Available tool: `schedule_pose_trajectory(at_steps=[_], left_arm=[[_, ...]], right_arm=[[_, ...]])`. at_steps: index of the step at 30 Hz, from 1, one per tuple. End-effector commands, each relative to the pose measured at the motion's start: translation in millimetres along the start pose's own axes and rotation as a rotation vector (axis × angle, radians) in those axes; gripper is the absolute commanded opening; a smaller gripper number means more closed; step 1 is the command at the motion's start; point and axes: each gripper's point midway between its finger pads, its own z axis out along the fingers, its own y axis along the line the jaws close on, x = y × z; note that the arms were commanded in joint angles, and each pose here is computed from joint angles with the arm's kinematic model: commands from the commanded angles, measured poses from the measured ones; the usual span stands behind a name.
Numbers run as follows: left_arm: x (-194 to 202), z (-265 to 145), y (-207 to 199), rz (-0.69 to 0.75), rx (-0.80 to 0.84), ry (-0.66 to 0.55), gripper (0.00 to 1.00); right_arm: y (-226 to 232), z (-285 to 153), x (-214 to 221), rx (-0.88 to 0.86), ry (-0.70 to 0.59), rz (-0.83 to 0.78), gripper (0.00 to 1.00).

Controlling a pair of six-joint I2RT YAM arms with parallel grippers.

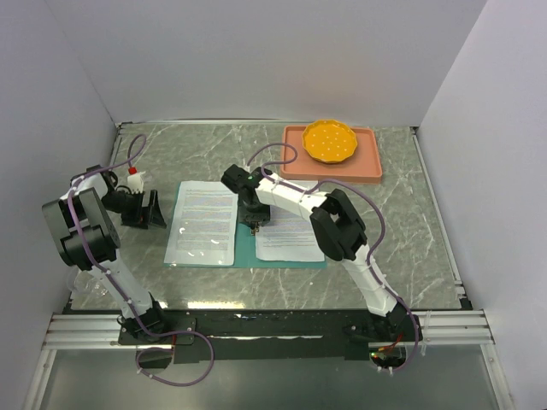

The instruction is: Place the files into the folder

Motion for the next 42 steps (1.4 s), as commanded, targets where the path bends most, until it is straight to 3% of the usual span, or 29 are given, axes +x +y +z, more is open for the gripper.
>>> schedule_pose_trajectory(at_steps=[1,8,17,24,26,29,32,42], left_arm=[[-4,-12,-4,0.054,-0.016,-0.024,0.96],[0,-11,-1,0.049,-0.021,-0.015,0.96],[6,-9,2,0.058,-0.036,-0.002,0.96],[6,-6,2,0.051,-0.024,0.002,0.96],[4,-7,2,0.052,-0.025,0.000,0.96],[5,-8,3,0.053,-0.025,0.006,0.96],[6,-7,3,0.052,-0.024,0.007,0.96],[9,-10,2,0.062,-0.042,0.011,0.96]], right_arm=[[-6,2,-9,0.018,-0.024,0.033,0.54],[0,-6,-19,-0.014,-0.054,0.040,0.51],[10,-1,-17,-0.047,-0.040,0.041,0.39],[7,6,-8,-0.051,-0.021,0.057,0.22],[0,10,2,-0.038,-0.002,0.049,0.26],[-6,11,2,-0.008,-0.012,0.026,0.44],[-4,-2,-12,0.006,-0.063,-0.002,0.53],[10,-6,-21,-0.023,-0.085,-0.006,0.51]])
